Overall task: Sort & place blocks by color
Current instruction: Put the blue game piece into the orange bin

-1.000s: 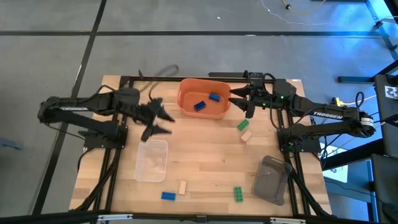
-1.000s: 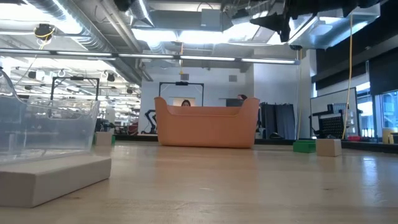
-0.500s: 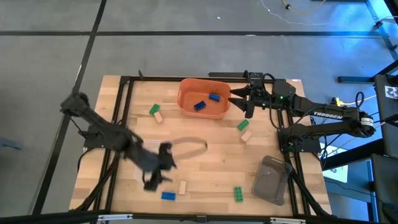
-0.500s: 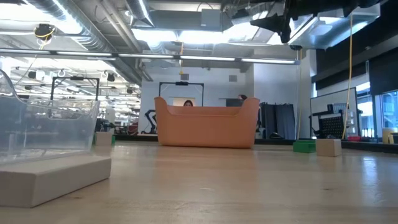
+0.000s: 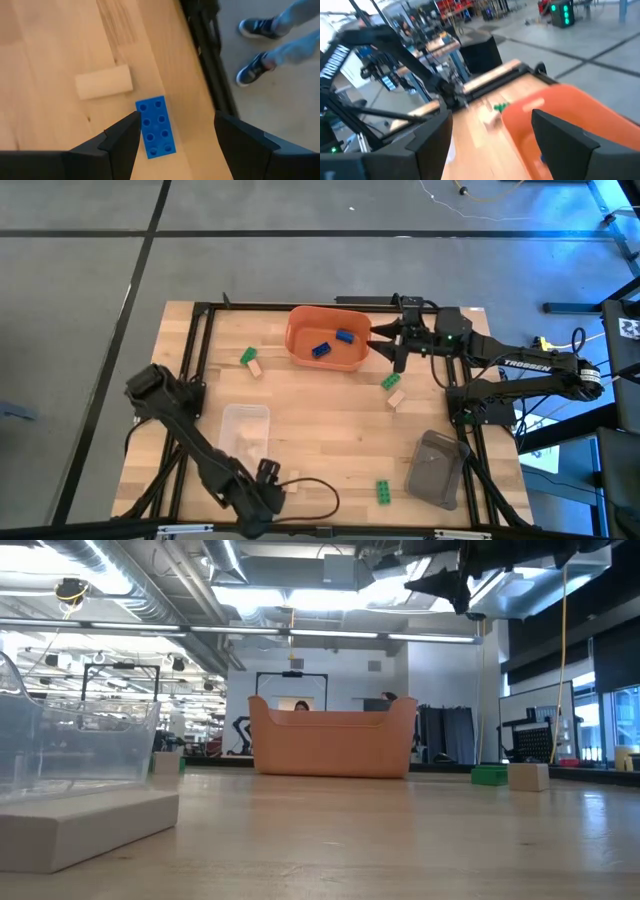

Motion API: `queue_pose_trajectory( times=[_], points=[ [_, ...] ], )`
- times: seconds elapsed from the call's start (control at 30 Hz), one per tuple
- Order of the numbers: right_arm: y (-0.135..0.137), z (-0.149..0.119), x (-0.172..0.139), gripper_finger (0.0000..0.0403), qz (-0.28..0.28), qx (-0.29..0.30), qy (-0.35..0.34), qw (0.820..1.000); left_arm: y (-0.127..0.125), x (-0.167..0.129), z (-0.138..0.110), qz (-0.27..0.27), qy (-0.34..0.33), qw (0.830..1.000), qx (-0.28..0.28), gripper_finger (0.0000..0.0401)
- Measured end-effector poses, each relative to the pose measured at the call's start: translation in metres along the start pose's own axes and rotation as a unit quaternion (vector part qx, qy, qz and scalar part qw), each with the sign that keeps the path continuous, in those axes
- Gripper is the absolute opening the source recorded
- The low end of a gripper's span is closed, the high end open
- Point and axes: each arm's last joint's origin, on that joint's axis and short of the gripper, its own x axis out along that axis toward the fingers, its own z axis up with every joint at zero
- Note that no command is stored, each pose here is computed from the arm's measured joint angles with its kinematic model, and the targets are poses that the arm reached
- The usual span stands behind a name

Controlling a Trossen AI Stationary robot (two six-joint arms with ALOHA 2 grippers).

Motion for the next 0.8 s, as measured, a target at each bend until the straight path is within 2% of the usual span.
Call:
queue_pose_trajectory(
  times=[0.23, 0.53, 0.73, 0.8],
  points=[
    [-0.003, -0.008, 0.0, 0.0272, -0.016, 0.003, 0.039, 0.999, 0.003, 0.033, -0.006, 0.027, 0.037, 0.999, 0.003, 0.0244],
    [-0.004, -0.008, 0.0, 0.0272, -0.019, 0.001, 0.041, 0.999, 0.006, 0.036, -0.006, 0.027, 0.041, 0.999, 0.006, 0.0244],
    [-0.004, -0.008, 0.0, 0.0272, -0.027, 0.001, 0.038, 0.999, 0.004, 0.053, -0.011, 0.016, 0.064, 0.995, 0.069, 0.0244],
    [-0.005, -0.008, 0.0, 0.0272, -0.033, 0.002, 0.035, 0.999, 0.005, 0.053, -0.012, 0.027, 0.066, 0.994, 0.083, 0.0244]
  ],
)
